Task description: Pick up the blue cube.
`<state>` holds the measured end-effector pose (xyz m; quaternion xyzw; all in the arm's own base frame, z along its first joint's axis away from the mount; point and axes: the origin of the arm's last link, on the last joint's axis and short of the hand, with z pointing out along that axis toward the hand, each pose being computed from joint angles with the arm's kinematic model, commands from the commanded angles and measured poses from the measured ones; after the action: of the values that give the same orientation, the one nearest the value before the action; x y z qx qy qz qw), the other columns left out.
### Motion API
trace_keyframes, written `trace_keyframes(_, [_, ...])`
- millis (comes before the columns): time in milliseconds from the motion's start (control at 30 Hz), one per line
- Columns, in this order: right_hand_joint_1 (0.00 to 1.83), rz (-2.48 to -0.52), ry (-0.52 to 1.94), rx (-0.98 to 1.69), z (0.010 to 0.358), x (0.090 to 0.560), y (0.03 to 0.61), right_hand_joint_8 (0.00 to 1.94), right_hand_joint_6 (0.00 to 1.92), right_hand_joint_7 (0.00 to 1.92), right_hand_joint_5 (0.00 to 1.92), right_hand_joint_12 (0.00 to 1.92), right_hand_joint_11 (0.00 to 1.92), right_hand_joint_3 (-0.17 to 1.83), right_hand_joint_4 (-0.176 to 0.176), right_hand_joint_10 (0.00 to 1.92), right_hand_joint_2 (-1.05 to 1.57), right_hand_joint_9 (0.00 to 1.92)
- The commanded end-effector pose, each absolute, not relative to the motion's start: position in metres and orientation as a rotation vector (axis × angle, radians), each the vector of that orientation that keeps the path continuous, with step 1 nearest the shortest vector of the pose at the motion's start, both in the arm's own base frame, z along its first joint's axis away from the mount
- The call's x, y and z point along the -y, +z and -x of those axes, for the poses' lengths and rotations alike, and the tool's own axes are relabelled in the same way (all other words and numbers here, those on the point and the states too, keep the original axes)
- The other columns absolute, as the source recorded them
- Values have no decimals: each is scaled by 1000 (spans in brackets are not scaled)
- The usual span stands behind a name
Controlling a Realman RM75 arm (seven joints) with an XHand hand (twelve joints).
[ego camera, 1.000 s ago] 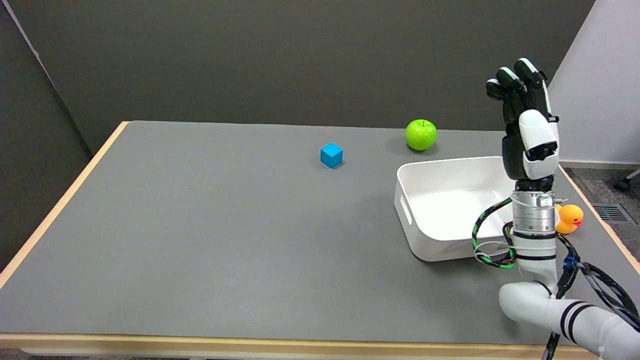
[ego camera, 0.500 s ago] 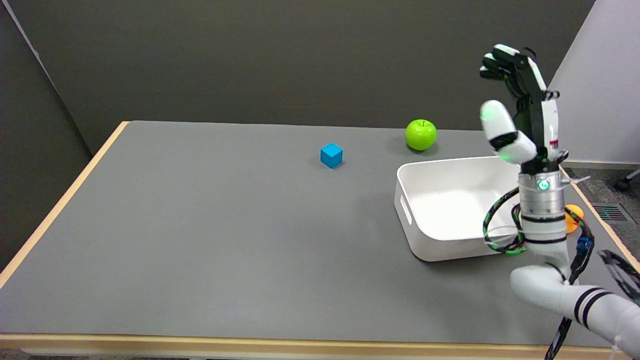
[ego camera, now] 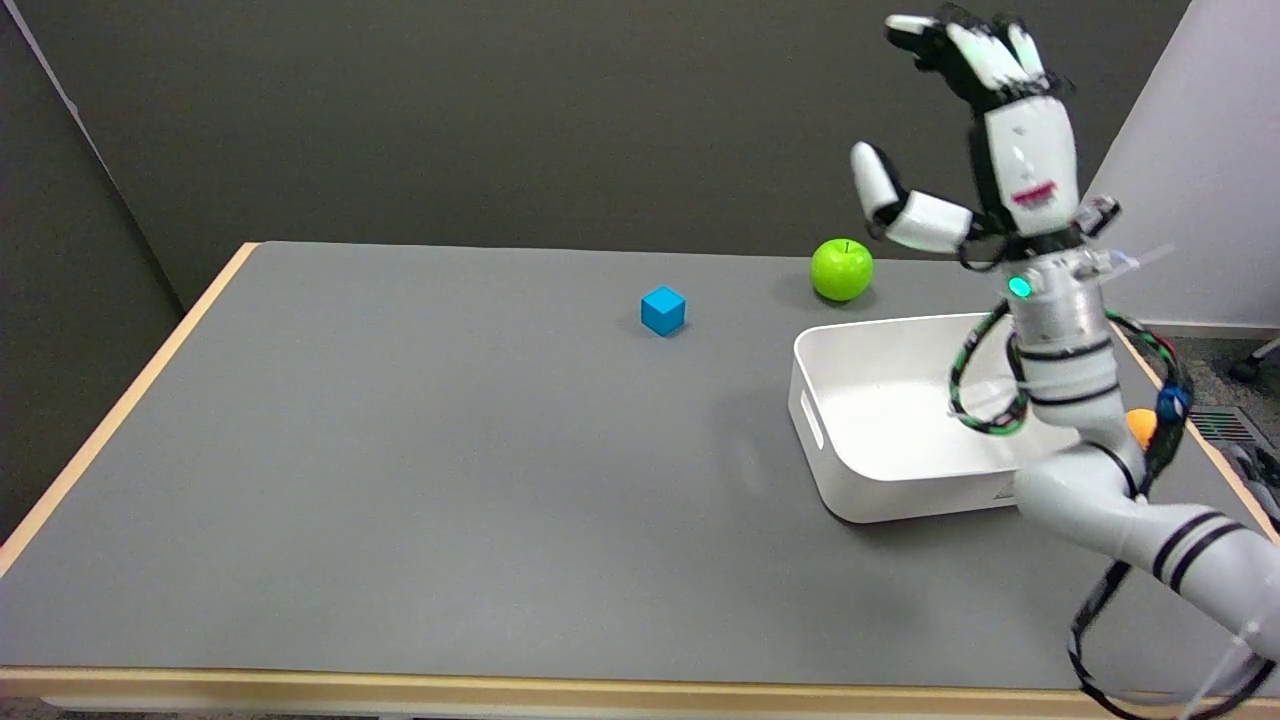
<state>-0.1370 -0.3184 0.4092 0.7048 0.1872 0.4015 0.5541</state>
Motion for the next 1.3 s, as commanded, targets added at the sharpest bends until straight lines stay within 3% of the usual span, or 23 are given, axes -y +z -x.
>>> trace_keyframes(33, [576, -1728, 455, -750, 56, 400, 312, 469, 641, 462, 333, 1303, 179, 893, 101, 935, 684, 402])
trace_keyframes(300, [512, -1855, 196, -359, 86, 462, 290, 460, 622, 454, 324, 1308, 190, 895, 104, 919, 674, 405])
trace_keyframes(567, [413, -1852, 36, -107, 119, 489, 288, 406, 567, 409, 299, 1291, 179, 887, 100, 867, 656, 373])
trace_keyframes(1300, [416, -1792, -243, 45, 199, 495, 299, 387, 529, 390, 280, 1280, 166, 884, 94, 839, 642, 349])
